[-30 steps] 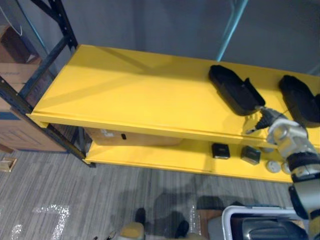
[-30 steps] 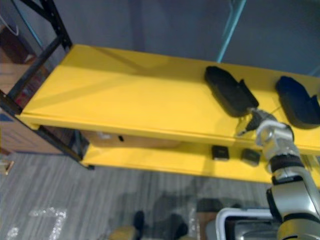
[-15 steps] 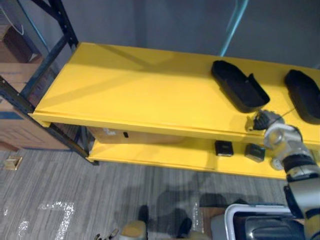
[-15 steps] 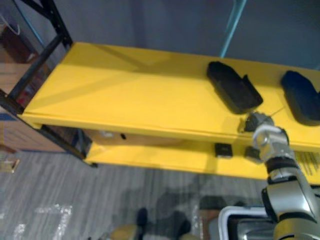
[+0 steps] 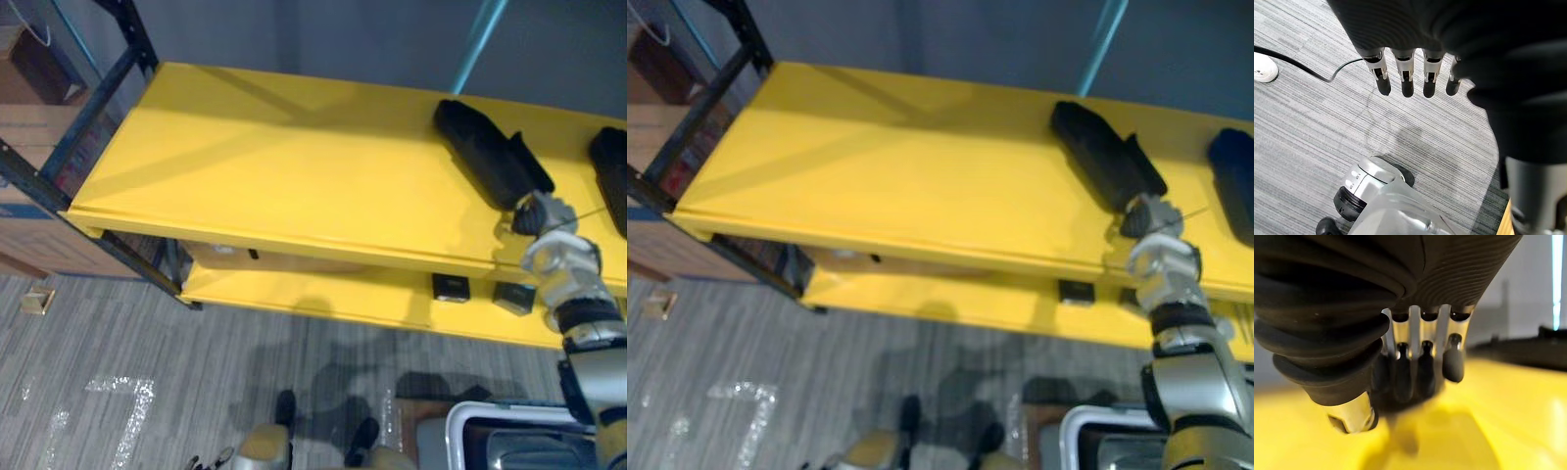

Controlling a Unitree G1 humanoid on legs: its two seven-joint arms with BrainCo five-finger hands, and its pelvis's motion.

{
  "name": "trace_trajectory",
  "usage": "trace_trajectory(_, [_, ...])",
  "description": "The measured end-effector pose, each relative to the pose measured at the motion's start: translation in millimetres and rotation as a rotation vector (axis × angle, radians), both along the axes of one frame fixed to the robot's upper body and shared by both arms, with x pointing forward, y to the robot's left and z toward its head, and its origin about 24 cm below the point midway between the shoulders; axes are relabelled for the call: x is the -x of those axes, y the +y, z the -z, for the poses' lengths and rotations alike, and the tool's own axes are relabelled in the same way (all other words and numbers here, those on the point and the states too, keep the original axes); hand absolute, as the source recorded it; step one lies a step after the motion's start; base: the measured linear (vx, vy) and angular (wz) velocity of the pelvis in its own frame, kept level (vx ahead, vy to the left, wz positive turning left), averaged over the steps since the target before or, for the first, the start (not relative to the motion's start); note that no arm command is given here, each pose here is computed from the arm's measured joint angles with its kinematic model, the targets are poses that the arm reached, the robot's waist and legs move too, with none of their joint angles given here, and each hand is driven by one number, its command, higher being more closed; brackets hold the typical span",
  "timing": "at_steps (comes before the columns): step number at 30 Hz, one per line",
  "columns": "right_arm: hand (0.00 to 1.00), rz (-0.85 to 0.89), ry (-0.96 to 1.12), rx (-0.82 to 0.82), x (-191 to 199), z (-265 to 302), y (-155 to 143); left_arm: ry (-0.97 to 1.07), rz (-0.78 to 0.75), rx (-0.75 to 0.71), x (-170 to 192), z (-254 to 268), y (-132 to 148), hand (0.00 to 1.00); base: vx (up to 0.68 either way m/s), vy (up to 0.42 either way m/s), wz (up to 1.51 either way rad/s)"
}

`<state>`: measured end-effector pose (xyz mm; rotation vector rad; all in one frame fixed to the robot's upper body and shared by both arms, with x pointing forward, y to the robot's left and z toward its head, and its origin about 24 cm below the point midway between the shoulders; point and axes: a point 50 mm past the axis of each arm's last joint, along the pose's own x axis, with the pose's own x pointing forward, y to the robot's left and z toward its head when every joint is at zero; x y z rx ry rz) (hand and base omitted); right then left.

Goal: Walk over and take plastic housings, then place them on the shelf

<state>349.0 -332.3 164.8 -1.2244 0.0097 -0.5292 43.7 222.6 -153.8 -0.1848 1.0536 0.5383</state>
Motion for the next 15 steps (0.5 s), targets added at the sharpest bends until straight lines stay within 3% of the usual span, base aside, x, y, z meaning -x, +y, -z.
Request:
trace_trajectory(9, [0.00, -0.147, -0.448, -0.014, 50, -36, 12, -0.001, -0.045, -0.020, 8, -2, 8, 0.00, -0.03, 0.018, -0.18])
trace_trajectory(15, [0.00, -0.181, -0.438, -0.029, 62, -25, 8, -0.007, -0.046, -0.031, 10, -3, 10, 0.00, -0.01, 0.008, -0.06])
